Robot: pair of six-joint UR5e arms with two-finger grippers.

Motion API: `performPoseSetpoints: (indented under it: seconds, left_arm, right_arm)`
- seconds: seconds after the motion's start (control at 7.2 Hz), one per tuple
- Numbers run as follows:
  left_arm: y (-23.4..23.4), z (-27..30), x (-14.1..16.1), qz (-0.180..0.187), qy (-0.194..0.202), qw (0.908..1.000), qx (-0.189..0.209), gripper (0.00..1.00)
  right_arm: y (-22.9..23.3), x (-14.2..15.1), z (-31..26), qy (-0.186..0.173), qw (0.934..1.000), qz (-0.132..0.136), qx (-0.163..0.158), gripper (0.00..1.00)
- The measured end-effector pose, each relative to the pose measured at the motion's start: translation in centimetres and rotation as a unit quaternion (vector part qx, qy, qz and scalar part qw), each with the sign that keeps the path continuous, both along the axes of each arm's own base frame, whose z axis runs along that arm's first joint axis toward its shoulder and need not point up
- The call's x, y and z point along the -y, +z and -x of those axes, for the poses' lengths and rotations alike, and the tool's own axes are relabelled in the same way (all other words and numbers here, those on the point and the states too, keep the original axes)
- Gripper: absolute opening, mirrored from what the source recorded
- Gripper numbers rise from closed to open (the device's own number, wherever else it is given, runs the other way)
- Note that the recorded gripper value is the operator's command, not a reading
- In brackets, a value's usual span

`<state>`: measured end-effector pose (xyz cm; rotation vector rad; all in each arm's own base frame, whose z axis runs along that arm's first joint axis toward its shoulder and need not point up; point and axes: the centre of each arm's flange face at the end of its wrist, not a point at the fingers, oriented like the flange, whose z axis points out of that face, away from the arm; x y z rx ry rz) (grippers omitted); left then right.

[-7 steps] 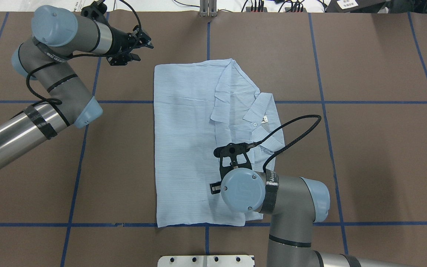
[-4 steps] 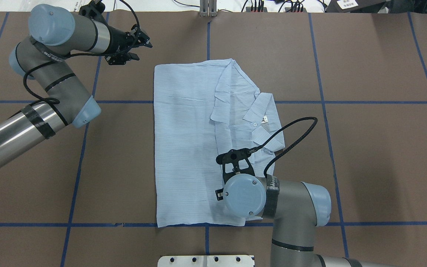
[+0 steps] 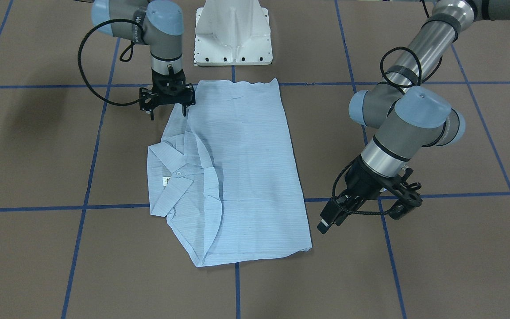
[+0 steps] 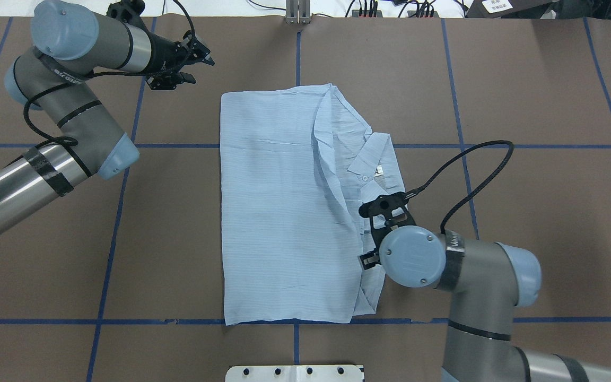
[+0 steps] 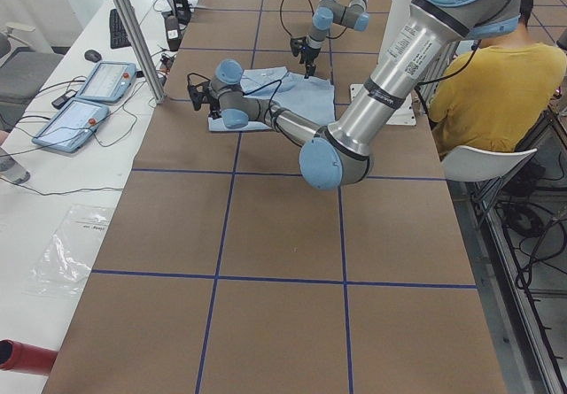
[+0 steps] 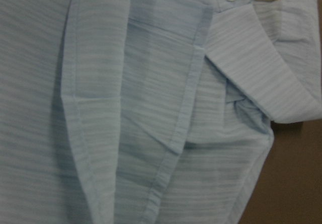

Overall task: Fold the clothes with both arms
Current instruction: 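Move the right gripper to the shirt's near edge and grasp it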

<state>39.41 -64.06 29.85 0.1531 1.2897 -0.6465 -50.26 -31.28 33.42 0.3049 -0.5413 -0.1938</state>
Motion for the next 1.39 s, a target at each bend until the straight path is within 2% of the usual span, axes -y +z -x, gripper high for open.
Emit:
performPoseSetpoints:
  seconds: [0.28, 0.56, 0.69, 0.83, 0.97, 1.11, 1.25, 1.39]
  left_arm:
    - [-0.3, 0.5, -0.4, -0.001, 0.006, 1.0, -0.005, 0.65]
    - [-0.3, 1.3, -1.1, -0.003, 0.009, 0.9999, -0.008, 0.65]
    - [-0.4, 1.5, -1.4, -0.003, 0.009, 0.9999, -0.009, 0.65]
    - [-0.5, 1.7, -1.5, -0.003, 0.009, 0.9999, -0.009, 0.65]
    - [-0.4, 1.8, -1.6, -0.003, 0.009, 0.9999, -0.009, 0.65]
    - [-0.4, 1.8, -1.6, -0.003, 0.009, 0.9999, -0.009, 0.65]
    - [-0.4, 1.7, -1.7, -0.003, 0.01, 0.9999, -0.008, 0.65]
    - [-0.3, 1.7, -1.7, -0.003, 0.01, 0.9999, -0.008, 0.65]
  right_arm:
    - [2.2, 0.1, -3.5, 0.004, 0.9999, 0.003, -0.014, 1.0]
    - [1.5, -0.1, -3.8, 0.016, 0.9998, 0.009, -0.002, 1.0]
    - [0.5, -0.3, -3.7, 0.04, 0.9987, 0.027, 0.016, 1.0]
    - [-0.4, -0.6, -3.4, 0.077, 0.9946, 0.057, 0.04, 1.0]
    - [-1.7, -1.2, -2.8, 0.125, 0.9849, 0.098, 0.07, 1.0]
    - [-3.5, -2.1, -2.1, 0.17, 0.97, 0.14, 0.103, 1.0]
    - [-5.5, -3.1, -1.7, 0.194, 0.957, 0.171, 0.132, 1.0]
    - [-6.9, -4.3, -1.4, 0.2, 0.9488, 0.192, 0.151, 1.0]
